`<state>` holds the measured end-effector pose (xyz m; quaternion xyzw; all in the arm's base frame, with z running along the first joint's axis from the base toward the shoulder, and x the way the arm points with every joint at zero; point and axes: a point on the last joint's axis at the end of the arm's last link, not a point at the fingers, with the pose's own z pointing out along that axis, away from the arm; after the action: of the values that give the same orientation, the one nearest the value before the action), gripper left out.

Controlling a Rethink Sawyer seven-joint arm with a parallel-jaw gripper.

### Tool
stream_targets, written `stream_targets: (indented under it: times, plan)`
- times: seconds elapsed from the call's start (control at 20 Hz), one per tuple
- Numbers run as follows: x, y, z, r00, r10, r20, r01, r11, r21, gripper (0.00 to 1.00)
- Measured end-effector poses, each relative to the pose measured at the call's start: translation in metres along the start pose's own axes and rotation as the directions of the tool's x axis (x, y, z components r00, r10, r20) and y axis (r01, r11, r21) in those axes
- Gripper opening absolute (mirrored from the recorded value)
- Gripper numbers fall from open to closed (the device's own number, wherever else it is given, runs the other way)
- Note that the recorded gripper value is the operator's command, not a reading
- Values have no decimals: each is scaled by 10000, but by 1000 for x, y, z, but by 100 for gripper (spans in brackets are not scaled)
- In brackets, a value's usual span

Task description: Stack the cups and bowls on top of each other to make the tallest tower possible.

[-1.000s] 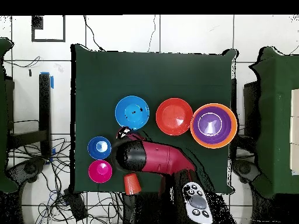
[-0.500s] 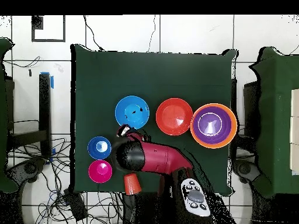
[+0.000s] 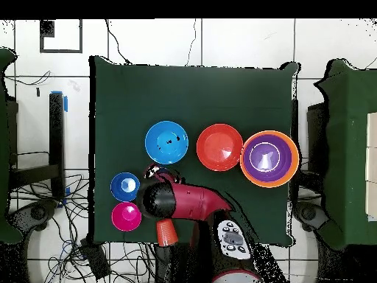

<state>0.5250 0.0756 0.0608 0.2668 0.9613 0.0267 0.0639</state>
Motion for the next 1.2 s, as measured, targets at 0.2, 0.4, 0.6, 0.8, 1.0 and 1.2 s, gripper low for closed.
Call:
stream_targets:
  times: [0.2,0.4,0.6,0.8,1.0,1.2]
  plan:
    - [17,-1,7,9996,-256,-128,261,9991,340,100]
    - [29,0,12,9987,-460,-226,472,9973,557,100]
    - [34,-3,16,9983,-483,-318,504,9964,680,100]
    - [38,-11,21,9982,-430,-429,466,9952,862,100]
    - [40,-28,30,9982,-304,-516,366,9917,1236,100]
    - [32,-36,34,9993,-319,-194,344,9888,1455,100]
